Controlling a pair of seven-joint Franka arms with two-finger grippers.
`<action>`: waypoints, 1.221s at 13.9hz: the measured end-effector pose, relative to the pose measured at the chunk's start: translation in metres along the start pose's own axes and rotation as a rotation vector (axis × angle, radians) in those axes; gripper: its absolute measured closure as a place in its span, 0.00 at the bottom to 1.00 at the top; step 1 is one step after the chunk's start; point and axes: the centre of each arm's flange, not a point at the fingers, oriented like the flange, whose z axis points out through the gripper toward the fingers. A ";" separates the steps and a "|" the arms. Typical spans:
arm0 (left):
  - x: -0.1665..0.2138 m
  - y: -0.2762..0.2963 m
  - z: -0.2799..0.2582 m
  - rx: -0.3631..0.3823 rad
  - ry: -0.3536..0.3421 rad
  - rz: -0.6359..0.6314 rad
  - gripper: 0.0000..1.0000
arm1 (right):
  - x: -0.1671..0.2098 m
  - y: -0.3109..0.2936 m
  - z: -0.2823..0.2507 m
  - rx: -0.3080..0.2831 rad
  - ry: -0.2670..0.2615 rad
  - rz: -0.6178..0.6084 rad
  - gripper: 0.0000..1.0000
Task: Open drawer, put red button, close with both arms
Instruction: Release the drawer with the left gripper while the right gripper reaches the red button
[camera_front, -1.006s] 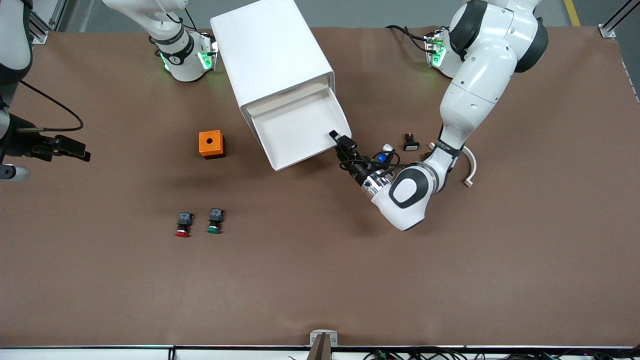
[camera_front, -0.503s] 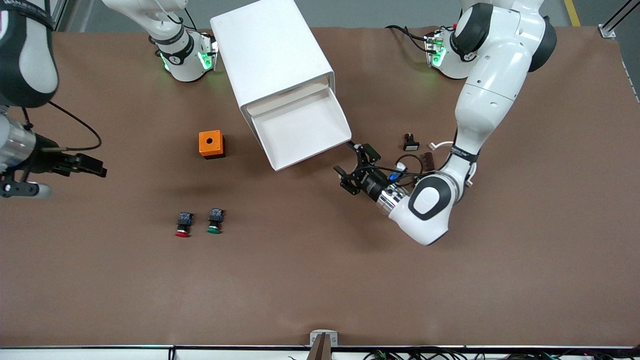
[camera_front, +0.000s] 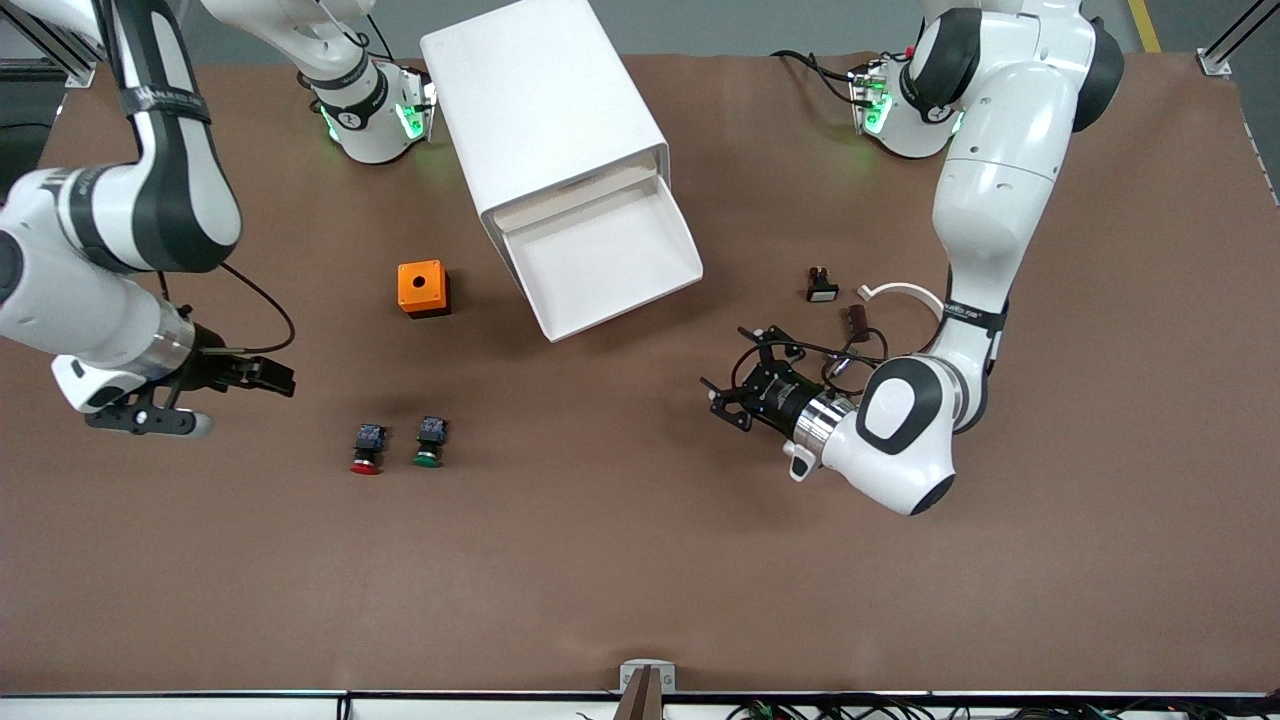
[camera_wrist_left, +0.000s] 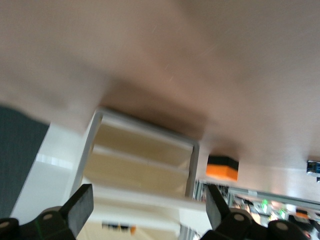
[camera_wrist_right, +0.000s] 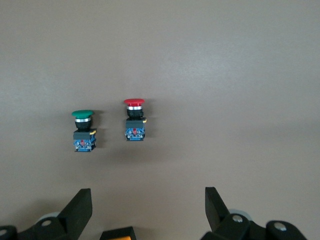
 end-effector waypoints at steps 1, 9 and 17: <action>0.000 0.002 -0.006 -0.019 0.063 0.040 0.01 | 0.001 -0.002 0.010 -0.001 0.000 0.007 0.00; -0.003 0.010 -0.053 -0.095 0.455 0.219 0.01 | 0.017 -0.009 0.064 -0.008 0.027 0.036 0.00; -0.022 0.016 -0.055 -0.115 0.527 0.261 0.01 | 0.022 -0.038 0.121 -0.014 0.037 0.091 0.00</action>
